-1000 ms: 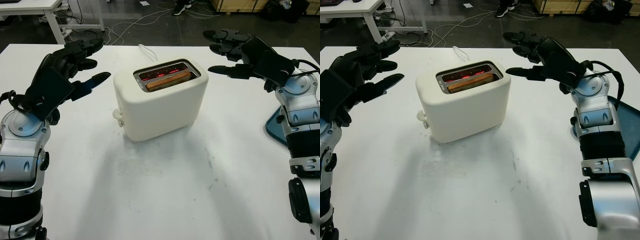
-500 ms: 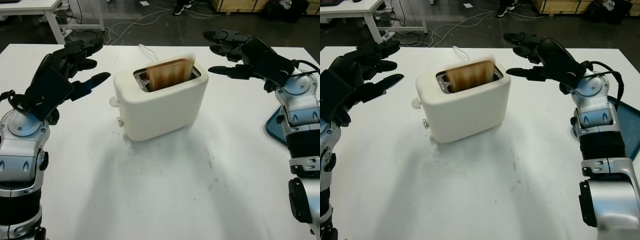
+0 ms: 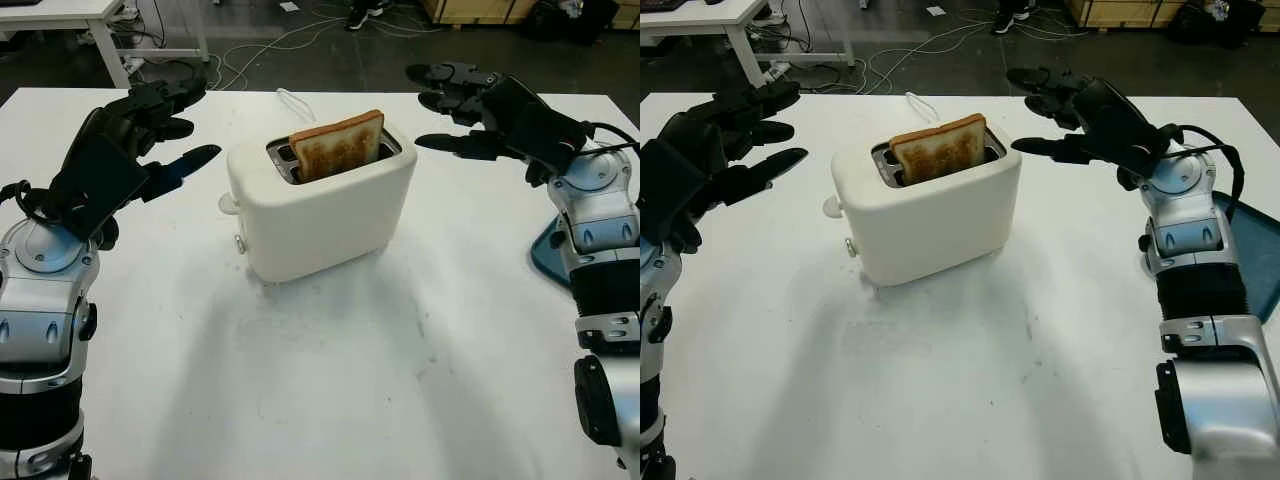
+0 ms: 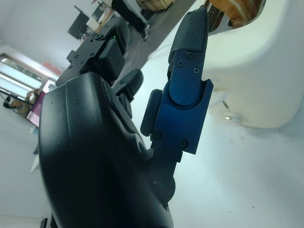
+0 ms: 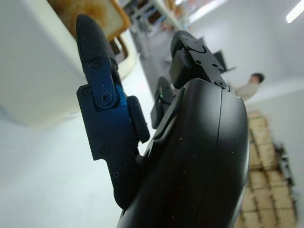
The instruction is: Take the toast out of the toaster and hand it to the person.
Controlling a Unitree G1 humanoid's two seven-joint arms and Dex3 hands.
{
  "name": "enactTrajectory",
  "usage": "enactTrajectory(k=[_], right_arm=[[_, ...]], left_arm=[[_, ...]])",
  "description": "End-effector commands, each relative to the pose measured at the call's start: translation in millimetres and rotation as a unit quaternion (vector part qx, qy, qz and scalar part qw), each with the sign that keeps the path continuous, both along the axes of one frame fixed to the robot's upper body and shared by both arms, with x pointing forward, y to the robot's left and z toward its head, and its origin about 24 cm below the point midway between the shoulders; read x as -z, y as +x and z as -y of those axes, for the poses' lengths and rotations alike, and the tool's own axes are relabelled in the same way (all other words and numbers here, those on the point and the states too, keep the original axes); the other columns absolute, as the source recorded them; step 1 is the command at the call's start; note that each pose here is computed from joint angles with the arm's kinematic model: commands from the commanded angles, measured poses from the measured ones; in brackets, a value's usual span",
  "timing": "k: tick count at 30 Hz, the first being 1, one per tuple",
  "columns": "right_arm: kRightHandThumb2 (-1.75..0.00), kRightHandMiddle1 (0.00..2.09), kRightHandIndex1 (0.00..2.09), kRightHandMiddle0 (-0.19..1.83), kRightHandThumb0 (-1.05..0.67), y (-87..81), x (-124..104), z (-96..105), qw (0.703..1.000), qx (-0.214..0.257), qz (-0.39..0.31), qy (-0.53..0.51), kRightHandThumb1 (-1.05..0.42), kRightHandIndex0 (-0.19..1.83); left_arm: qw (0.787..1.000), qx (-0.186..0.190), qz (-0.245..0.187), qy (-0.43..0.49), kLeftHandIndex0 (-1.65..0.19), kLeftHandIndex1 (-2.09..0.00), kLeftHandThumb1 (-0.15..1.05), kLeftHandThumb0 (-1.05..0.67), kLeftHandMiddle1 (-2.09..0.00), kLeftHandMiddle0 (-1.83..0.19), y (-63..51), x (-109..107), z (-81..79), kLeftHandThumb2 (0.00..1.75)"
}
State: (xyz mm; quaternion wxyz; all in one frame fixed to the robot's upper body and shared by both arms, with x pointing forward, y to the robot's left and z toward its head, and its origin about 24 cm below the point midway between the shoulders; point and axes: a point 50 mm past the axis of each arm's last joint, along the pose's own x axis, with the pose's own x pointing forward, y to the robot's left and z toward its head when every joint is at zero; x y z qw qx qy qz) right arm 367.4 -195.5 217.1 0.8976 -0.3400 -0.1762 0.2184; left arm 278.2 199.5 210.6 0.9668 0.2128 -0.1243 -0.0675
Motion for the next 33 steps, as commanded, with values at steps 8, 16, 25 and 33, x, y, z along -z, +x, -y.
enactTrajectory(k=[8, 16, 25, 33], right_arm=[[0.0, 0.21, 0.33, 0.79, -0.65, -0.3, -77, -39, 0.973, -0.07, 0.206, -0.078, -0.58, 0.79], [0.0, 0.21, 0.7, 0.94, -0.78, -1.4, -86, -90, 0.934, -0.101, 0.281, -0.196, -0.57, 0.76], [-0.01, 0.13, 0.65, 0.87, -0.69, 12.2, -61, -115, 0.915, -0.117, 0.235, -0.305, -0.61, 0.65], [-0.01, 0.09, 0.65, 0.84, -0.61, 20.2, -48, -124, 0.913, -0.116, 0.203, -0.334, -0.63, 0.59]], left_arm=[[1.0, 0.0, 0.008, 0.005, -0.44, -0.07, 0.92, -0.7, -0.93, -0.04, -1.3, -3, -0.6, 0.11], [1.0, -0.005, 0.012, 0.001, -0.44, -0.08, 0.92, -0.68, -0.95, -0.03, -1.2, -3, -1.8, 0.1], [1.0, -0.012, 0.013, 0.0, -0.45, -0.09, 0.92, -0.68, -0.95, -0.05, -1.4, -2, -2.6, 0.11], [1.0, -0.008, 0.012, -0.007, -0.44, -0.09, 0.92, -0.69, -0.94, -0.04, -1.0, -1, -2.8, 0.09]])
